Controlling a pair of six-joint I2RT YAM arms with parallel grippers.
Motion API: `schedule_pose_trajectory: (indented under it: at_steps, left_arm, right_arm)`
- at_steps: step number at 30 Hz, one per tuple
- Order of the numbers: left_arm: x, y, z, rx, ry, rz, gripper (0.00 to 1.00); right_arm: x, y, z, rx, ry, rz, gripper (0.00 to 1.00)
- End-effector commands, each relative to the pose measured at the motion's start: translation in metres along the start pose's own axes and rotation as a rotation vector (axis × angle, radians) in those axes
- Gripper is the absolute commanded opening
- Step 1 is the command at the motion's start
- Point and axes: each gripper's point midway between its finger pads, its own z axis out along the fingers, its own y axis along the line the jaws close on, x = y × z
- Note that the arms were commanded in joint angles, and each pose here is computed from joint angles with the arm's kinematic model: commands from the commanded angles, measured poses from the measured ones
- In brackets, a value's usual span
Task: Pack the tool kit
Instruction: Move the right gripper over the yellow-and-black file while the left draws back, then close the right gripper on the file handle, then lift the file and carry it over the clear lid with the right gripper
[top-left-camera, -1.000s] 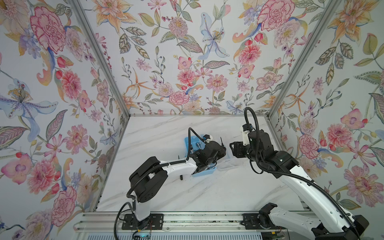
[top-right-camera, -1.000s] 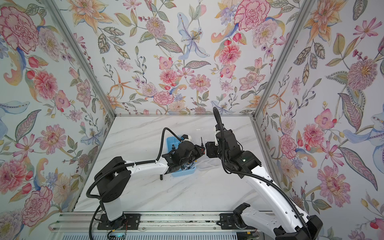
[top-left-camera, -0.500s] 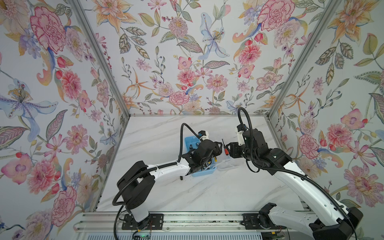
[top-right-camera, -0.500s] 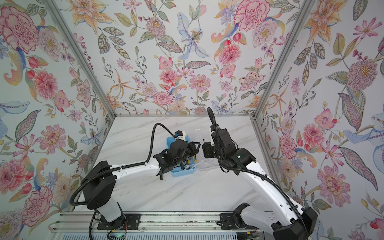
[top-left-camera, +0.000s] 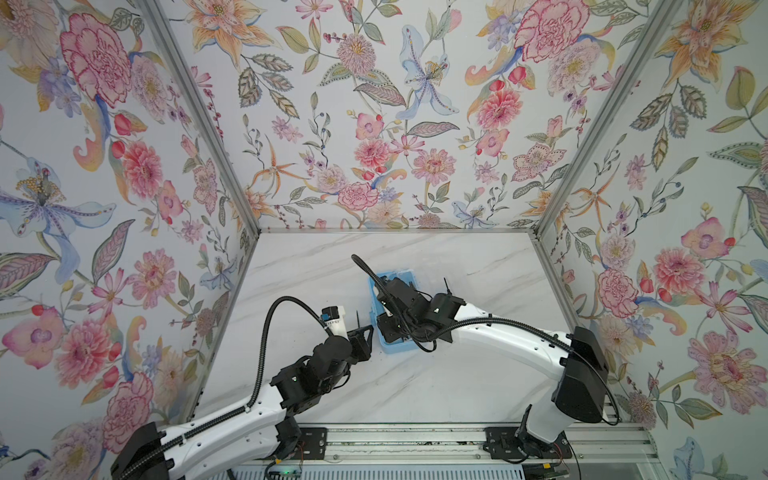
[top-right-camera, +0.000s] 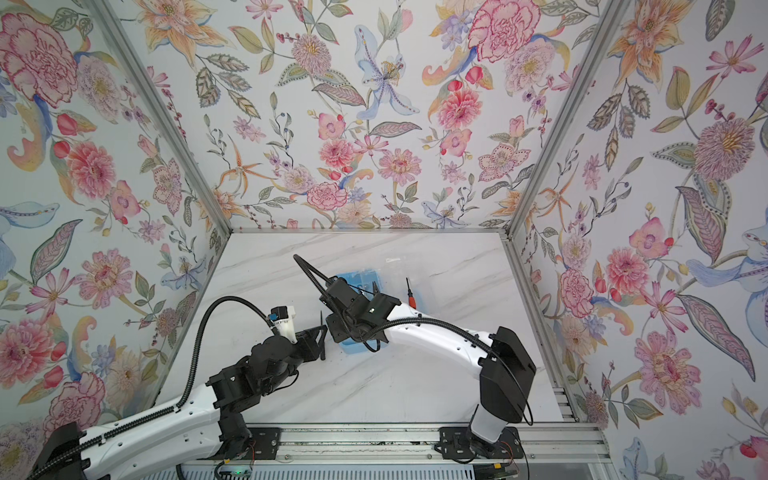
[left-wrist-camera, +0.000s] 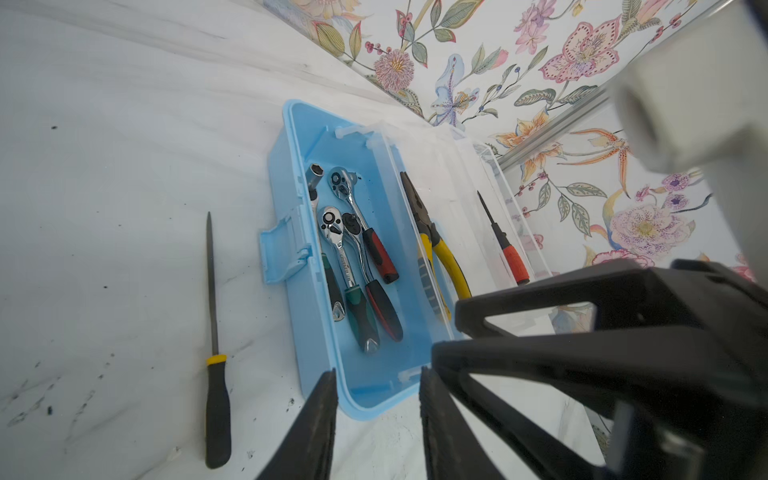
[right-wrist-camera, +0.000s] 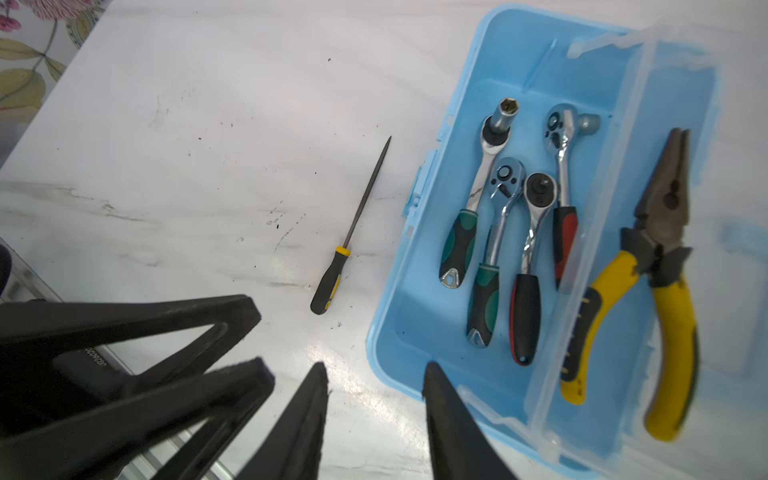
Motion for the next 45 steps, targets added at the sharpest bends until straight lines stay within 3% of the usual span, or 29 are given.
schedule_pose_trajectory:
  at_steps: [1,7,18,35,45]
  left_arm:
    - [-0.002,0.026,-0.01,-0.073,-0.028,0.022,0.39]
    - [-0.006,0.044,-0.026,-0.095,-0.075,-0.012,0.39]
    - [0.002,0.072,-0.038,-0.105,-0.113,-0.092,0.39]
    - [0.005,0.08,-0.037,-0.117,-0.124,-0.101,0.4]
    - [-0.01,0.064,-0.038,-0.091,-0.138,-0.076,0.38]
  right_arm:
    - [0.001,0.027,0.019,-0.029,0.049,-0.014,0.37]
    - [0.016,0.046,0.065,-0.008,0.15,-0.041,0.34]
    - [0.049,0.034,0.115,0.042,0.289,-0.02,0.35]
    - [0.075,0.029,0.138,0.084,0.354,0.006,0.28]
    - [0.065,0.02,0.134,0.091,0.336,0.005,0.11]
